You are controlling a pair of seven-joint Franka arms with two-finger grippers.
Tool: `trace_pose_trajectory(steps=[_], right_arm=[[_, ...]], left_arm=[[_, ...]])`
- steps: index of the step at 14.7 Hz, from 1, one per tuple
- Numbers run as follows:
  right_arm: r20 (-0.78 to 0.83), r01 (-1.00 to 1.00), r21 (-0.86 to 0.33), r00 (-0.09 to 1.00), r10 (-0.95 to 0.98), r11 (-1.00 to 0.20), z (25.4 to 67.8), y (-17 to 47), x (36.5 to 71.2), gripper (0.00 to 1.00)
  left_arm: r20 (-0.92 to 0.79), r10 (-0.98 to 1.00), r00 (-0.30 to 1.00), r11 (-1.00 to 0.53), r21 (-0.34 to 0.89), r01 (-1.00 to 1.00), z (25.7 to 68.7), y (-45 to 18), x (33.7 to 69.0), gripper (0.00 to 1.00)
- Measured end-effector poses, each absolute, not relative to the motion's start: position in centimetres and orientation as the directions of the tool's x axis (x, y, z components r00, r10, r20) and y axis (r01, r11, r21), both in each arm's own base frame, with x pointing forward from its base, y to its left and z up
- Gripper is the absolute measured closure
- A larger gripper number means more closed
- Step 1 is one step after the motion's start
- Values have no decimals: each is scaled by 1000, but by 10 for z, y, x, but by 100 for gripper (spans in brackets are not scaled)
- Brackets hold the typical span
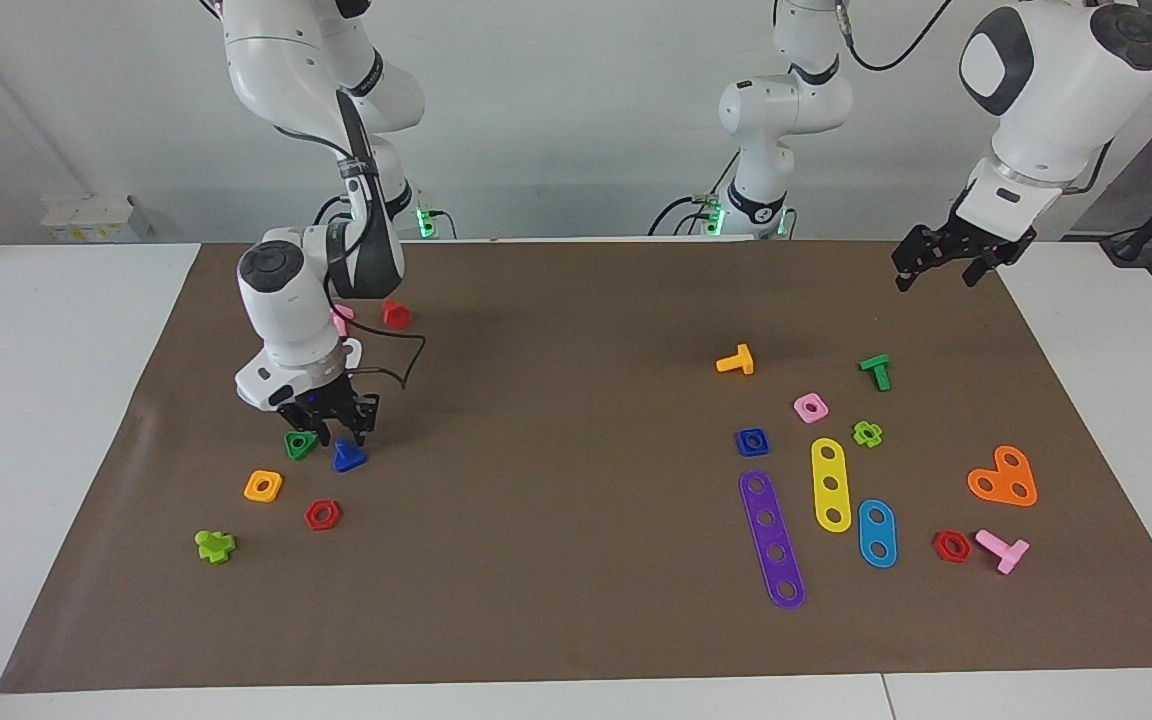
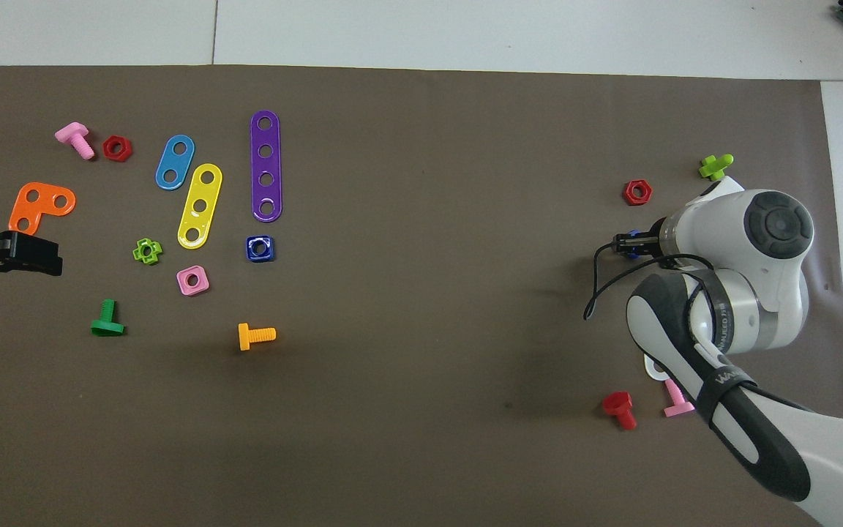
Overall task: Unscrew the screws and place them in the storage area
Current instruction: 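Lower the blue bolt beside the red nut and open the right gripper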
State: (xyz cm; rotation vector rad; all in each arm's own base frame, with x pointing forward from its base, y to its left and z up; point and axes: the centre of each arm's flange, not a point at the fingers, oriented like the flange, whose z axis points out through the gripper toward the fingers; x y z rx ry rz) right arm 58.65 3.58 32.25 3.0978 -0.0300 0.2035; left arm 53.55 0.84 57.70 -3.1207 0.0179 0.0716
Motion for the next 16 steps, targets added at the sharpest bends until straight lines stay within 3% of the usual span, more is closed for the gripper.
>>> trace_pose_trajectory(steps=[3, 4, 9, 16], right_arm=[[170, -50, 26, 984, -45, -998, 363, 42, 600, 4], [165, -61, 26, 985, -56, -998, 387, 42, 605, 0], [157, -111, 26, 982, -106, -993, 525, 30, 600, 0], [67, -233, -2, 970, -233, -972, 633, -34, 542, 0]], left_arm=[[-46, -11, 999, -1000, -20, -12, 577, 8, 535, 0], [-46, -11, 999, -1000, -20, -12, 577, 8, 535, 0], [-46, -11, 999, -1000, -20, -12, 577, 8, 535, 0], [-46, -11, 999, -1000, -20, -12, 577, 8, 535, 0]])
